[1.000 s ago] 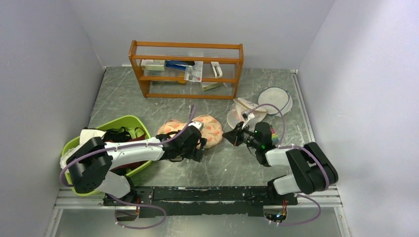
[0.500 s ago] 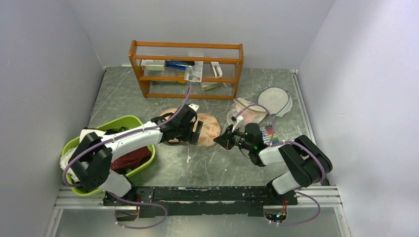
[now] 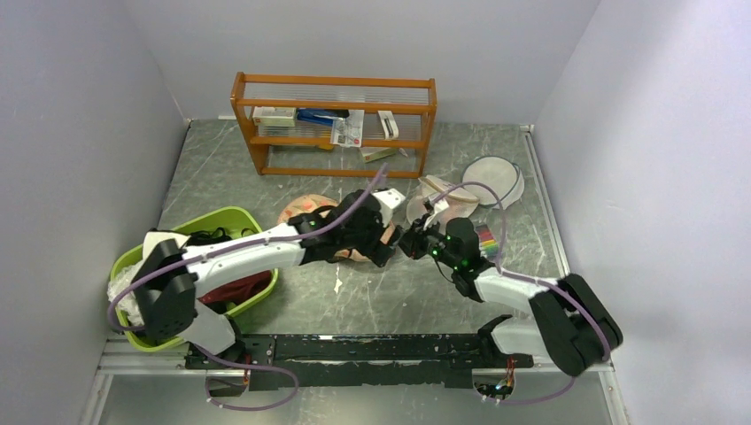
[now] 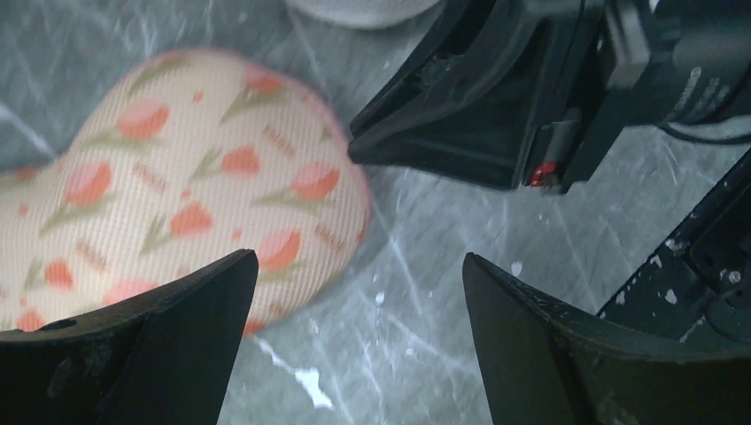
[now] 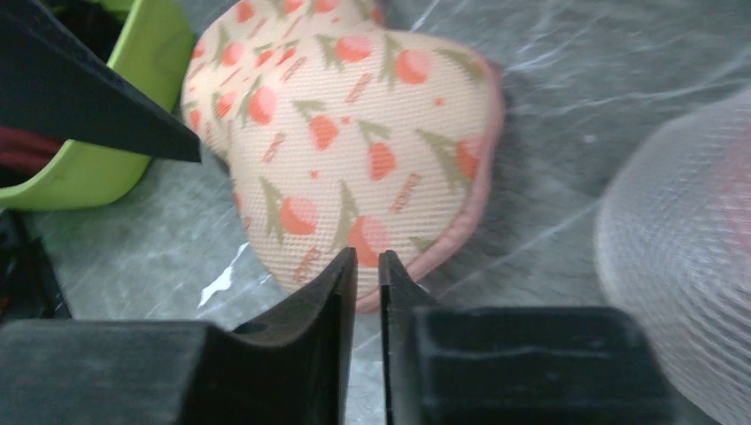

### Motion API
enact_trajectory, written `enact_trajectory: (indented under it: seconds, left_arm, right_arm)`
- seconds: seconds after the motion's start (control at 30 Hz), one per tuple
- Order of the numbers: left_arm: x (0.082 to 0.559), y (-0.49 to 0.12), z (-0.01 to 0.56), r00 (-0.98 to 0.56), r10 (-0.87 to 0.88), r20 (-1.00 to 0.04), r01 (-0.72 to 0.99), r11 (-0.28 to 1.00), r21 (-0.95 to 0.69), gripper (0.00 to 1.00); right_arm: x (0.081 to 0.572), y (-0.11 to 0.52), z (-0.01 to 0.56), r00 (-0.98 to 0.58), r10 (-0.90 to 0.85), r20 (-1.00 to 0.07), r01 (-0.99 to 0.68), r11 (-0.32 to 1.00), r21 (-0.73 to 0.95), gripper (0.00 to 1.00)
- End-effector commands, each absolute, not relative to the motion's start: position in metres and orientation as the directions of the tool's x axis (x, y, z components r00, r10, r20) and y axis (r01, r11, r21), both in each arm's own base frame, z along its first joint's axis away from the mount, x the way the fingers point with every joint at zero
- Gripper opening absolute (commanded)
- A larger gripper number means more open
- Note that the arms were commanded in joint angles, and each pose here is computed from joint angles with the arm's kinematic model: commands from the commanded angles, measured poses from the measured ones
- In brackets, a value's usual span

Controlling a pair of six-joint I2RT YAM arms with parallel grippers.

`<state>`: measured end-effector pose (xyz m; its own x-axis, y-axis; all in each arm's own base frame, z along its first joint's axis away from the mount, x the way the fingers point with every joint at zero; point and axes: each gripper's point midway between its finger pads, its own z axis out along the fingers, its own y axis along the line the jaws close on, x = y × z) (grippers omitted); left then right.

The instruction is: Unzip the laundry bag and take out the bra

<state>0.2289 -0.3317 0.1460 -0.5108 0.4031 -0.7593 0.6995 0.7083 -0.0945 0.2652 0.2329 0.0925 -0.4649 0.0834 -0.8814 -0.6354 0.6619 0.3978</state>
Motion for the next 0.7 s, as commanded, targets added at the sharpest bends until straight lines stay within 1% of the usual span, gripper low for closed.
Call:
enact_trajectory:
  seconds: [0.0,0.07,0.1,0.17,0.3,0.4,0.5,0.57,0.67]
  left_arm:
    - [0.246,-0.362,0.149,-0.401,0.471,-0.785,0.749,0.663,0.016,0.96]
    - [0.246,-0.367,0.134,-0.394,0.505,-0.768,0.763,0.645,0.032,0.92]
    - [0.245,-0.368,0.127,-0.397,0.521,-0.755,0.765,0.643,0.041,0.92]
    - [0.243,-0.369,0.113,-0.395,0.554,-0.732,0.772,0.633,0.062,0.92]
    - [0.242,-0.364,0.092,-0.373,0.581,-0.723,0.778,0.621,0.098,0.94]
    - [0.245,-0.361,0.082,-0.364,0.601,-0.711,0.774,0.620,0.128,0.95]
    - [0.253,-0.350,0.074,-0.356,0.626,-0.694,0.745,0.639,0.193,0.92]
    - [0.256,-0.345,0.070,-0.350,0.640,-0.684,0.735,0.640,0.223,0.89]
    - [0.259,-0.341,0.066,-0.341,0.655,-0.675,0.728,0.638,0.251,0.83]
  right_arm:
    - [0.283,0.190,0.088,-0.429,0.096,-0.898,-0.464,0.830,0.310,0.23]
    - [0.290,0.167,0.081,-0.456,0.121,-0.882,-0.361,0.880,0.307,0.33]
    - [0.292,0.159,0.077,-0.473,0.142,-0.869,-0.325,0.889,0.322,0.34]
    - [0.292,0.157,0.077,-0.483,0.165,-0.860,-0.339,0.870,0.358,0.38]
    - [0.292,0.160,0.072,-0.508,0.182,-0.842,-0.341,0.855,0.390,0.46]
    - [0.291,0.168,0.068,-0.527,0.171,-0.832,-0.376,0.831,0.409,0.52]
    - [0.289,0.179,0.069,-0.530,0.153,-0.834,-0.435,0.795,0.422,0.54]
    - [0.285,0.184,0.070,-0.528,0.146,-0.836,-0.464,0.775,0.429,0.57]
    - [0.283,0.189,0.073,-0.522,0.140,-0.841,-0.496,0.752,0.434,0.58]
